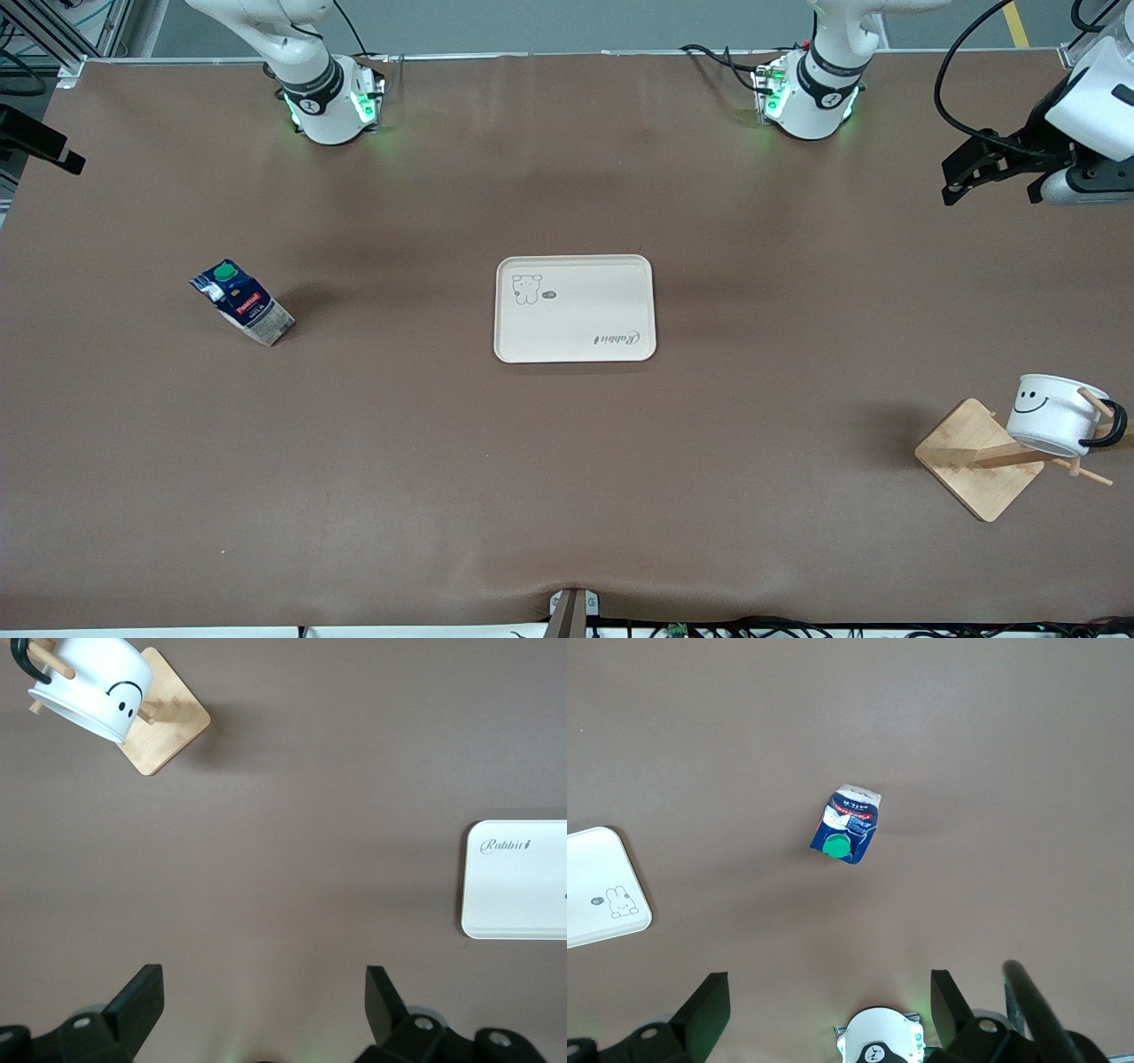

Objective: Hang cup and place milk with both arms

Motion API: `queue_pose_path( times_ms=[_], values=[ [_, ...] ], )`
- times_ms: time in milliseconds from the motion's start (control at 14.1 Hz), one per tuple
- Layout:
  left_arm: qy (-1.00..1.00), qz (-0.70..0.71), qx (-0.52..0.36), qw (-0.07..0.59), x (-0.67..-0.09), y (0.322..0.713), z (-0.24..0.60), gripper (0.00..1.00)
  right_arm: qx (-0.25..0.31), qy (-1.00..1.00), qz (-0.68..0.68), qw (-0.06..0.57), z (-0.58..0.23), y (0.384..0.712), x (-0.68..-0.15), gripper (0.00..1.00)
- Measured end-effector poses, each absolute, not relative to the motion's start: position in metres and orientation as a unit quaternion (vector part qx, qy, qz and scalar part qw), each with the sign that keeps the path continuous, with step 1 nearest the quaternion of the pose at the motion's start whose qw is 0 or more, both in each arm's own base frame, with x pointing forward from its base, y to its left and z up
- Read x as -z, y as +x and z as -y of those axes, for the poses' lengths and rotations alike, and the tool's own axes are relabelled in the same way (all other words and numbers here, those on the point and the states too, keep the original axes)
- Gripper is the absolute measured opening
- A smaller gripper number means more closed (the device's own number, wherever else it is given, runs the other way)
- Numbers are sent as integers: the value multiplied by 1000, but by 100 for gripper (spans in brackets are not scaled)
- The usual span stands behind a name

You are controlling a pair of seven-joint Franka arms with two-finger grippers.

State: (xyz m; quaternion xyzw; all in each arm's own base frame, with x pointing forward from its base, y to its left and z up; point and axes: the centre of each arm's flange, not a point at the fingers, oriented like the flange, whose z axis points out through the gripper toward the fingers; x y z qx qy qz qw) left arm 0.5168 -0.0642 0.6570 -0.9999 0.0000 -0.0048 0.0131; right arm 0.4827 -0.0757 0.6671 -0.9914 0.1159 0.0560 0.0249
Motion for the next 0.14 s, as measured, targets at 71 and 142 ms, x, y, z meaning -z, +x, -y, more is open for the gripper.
queue_pose_path(
  times_ms=[71,142],
  values=[
    [-1000,1,5,13,-657,517,64,100,-56,-991,-116,25,76,483,-667,100],
    [-1000,1,6,13,-658,517,63,100,-56,-991,-116,25,76,483,-667,100]
  ],
)
